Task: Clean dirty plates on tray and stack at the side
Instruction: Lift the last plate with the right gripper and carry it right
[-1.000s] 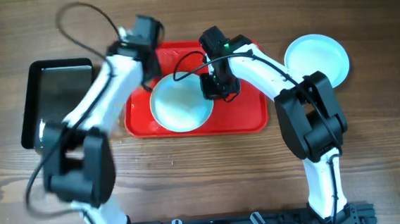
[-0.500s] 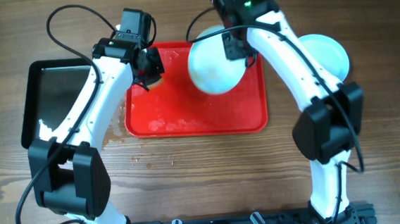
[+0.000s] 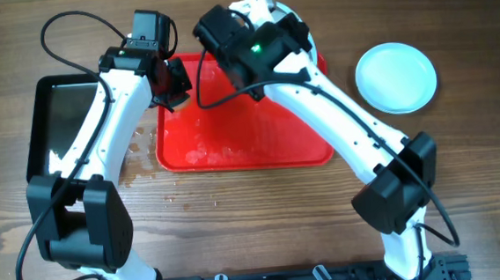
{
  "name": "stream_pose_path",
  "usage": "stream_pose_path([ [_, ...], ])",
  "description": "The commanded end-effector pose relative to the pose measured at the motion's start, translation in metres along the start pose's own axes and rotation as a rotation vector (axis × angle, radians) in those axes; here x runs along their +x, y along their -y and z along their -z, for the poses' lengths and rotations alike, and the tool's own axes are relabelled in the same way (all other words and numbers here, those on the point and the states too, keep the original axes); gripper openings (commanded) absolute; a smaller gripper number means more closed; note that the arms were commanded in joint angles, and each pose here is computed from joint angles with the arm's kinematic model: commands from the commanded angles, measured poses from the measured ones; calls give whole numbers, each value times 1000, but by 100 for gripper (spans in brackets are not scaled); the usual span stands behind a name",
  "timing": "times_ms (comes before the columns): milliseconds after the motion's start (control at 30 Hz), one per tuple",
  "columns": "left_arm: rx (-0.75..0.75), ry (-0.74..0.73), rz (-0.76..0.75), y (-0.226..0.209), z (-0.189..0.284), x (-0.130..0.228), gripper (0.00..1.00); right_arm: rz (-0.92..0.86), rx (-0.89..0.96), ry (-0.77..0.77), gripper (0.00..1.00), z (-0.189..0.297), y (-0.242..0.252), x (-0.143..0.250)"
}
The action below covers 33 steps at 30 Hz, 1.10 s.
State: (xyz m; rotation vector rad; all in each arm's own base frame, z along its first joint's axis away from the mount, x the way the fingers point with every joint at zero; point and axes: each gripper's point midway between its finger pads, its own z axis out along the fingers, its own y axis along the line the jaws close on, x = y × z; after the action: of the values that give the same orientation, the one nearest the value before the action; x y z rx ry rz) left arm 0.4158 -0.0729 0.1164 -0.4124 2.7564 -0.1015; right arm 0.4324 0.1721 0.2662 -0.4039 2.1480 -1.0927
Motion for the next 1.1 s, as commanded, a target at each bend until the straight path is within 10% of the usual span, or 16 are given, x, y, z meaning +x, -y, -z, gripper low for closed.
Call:
stream_pose_path([
  [0, 9, -15, 15, 0, -2, 3, 4, -91, 114, 52, 4, 14, 25, -9],
  [900, 8, -18, 14, 0, -2, 4, 4, -204, -156, -6, 4, 13, -21, -3],
  [1067, 6, -23, 13, 0, -2, 5, 4, -213, -510, -150, 4, 2, -64, 14],
])
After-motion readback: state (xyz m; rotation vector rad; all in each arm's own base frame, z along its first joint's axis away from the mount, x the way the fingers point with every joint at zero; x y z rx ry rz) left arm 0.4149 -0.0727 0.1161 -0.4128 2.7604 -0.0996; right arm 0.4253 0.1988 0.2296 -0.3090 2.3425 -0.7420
